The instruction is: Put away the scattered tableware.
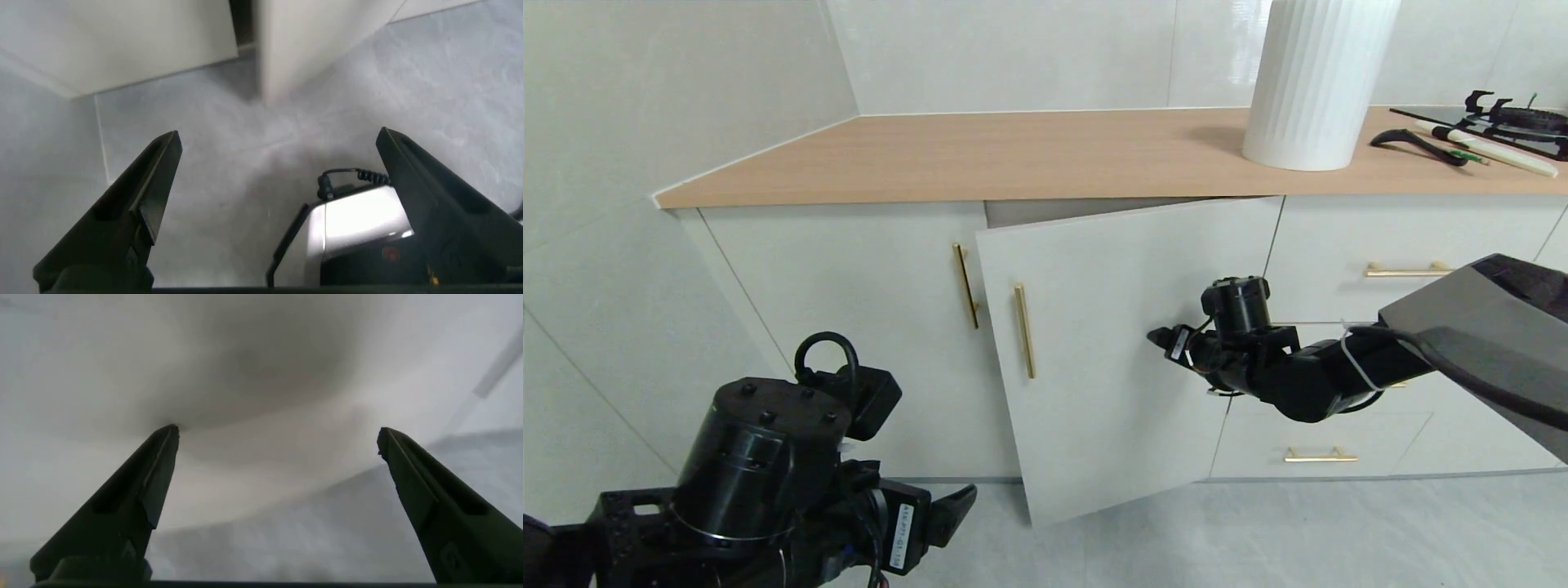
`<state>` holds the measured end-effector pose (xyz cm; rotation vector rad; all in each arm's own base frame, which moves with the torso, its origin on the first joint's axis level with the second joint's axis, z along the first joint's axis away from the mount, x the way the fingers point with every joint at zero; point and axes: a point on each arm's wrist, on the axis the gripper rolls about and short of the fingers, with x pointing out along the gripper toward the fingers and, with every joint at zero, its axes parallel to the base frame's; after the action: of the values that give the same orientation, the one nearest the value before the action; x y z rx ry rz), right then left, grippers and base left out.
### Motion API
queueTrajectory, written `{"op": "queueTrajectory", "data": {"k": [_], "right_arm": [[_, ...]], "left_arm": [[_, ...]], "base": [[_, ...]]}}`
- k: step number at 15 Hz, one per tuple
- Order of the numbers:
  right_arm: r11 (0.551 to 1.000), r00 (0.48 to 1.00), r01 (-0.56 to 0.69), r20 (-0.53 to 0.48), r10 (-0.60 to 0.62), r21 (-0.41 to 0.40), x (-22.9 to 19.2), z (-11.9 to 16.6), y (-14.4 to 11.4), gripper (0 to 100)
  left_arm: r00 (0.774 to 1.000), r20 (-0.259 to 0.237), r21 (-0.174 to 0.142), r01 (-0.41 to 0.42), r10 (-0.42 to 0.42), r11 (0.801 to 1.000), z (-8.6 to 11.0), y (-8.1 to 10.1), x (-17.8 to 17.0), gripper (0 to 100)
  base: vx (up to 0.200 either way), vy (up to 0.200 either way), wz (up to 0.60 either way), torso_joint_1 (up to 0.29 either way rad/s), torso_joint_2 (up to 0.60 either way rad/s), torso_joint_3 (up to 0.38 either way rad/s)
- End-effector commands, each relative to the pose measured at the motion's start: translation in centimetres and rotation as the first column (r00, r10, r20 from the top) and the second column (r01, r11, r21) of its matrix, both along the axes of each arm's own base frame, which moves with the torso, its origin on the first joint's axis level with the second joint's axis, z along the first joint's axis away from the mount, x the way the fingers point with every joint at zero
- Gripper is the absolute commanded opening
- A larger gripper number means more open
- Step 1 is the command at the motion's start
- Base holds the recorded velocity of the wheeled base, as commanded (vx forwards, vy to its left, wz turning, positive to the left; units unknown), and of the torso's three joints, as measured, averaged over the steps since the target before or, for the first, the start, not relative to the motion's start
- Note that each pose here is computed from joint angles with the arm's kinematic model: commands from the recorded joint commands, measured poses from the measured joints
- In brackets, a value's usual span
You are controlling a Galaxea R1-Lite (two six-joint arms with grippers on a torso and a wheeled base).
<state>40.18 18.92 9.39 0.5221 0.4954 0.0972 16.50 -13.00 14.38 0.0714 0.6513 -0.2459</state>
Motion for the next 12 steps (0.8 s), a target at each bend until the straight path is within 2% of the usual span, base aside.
{"op": "queueTrajectory", "data": {"k": [1,3,12], "right_arm": [[0.998,1.000,0.023,0.012,-0.023,0.059,0.9,0.2,0.5,100],[0.994,0.997,0.065,0.027,-0.068,0.083,1.6,0.4,0.5,100],[0.975,0.975,0.199,0.080,-0.207,0.094,3.8,0.5,-0.5,100]], "left_arm": [[1.000,-0.003,0.002,0.000,0.000,1.000,-0.1,0.0,0.0,100],[1.000,-0.010,0.008,-0.002,0.002,1.000,-0.3,-0.1,0.1,100],[1.000,-0.010,0.008,-0.002,0.002,1.000,-0.3,-0.1,0.1,100]], "base": [[0.000,0.000,0.00,0.000,0.00,0.000],[0.000,0.000,0.00,0.000,0.00,0.000],[0.000,0.000,0.00,0.000,0.00,0.000]]}}
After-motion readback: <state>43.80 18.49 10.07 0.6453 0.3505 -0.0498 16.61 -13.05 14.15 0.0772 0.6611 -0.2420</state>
